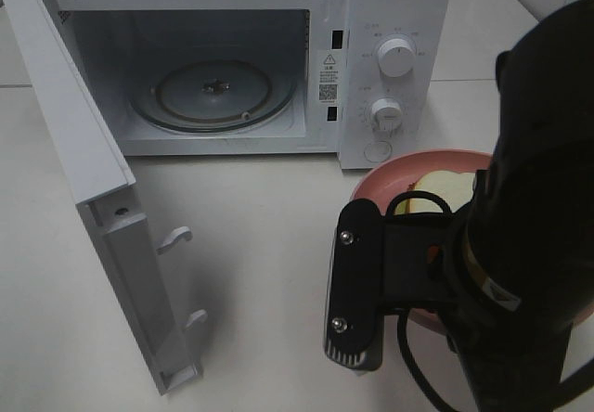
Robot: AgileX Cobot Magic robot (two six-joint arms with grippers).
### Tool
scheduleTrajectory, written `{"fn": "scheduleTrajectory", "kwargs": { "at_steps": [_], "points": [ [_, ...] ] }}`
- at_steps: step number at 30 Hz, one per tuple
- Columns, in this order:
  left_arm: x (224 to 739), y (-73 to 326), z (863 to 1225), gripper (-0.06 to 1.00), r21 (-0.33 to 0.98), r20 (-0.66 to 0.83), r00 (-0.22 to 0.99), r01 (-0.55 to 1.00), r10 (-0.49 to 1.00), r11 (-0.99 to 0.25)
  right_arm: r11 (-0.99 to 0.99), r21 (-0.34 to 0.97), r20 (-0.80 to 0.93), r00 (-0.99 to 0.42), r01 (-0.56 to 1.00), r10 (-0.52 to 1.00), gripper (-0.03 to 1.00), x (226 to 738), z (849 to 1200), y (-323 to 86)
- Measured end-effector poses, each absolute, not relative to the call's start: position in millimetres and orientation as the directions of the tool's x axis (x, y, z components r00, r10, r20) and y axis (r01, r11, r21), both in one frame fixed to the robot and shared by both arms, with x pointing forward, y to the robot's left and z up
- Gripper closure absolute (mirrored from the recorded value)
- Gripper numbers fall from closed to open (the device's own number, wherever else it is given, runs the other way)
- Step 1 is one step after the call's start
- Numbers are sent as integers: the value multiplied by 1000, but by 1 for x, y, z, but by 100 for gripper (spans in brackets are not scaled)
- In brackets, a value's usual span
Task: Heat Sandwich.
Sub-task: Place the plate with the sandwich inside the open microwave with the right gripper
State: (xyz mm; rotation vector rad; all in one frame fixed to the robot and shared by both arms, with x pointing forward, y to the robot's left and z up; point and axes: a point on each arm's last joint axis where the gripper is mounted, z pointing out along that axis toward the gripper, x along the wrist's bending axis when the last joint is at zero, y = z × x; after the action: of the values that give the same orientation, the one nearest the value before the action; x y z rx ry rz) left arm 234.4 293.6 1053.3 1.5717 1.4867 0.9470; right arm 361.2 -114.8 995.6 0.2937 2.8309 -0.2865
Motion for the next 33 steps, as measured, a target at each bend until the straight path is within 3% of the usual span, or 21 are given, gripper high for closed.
{"fn": "scheduleTrajectory", "kwargs": {
  "at_steps": [13,20,26,33],
  "points": [
    [234,294,1053,-4,900,14,47,435,999,-33,968,-214,-242,-953,-132,-183,93,363,995,-110],
    [234,294,1053,-4,900,14,47,435,999,-33,968,-189,-247,-945,-168,-212,92,363,995,-107],
    [234,294,1053,-4,900,14,47,435,999,-33,937,-141,-256,-903,-319,-346,92,366,994,-100],
    [234,294,1053,-4,900,14,47,435,999,-33,921,-113,-264,-882,-373,-390,93,380,993,-103]
  ]
}}
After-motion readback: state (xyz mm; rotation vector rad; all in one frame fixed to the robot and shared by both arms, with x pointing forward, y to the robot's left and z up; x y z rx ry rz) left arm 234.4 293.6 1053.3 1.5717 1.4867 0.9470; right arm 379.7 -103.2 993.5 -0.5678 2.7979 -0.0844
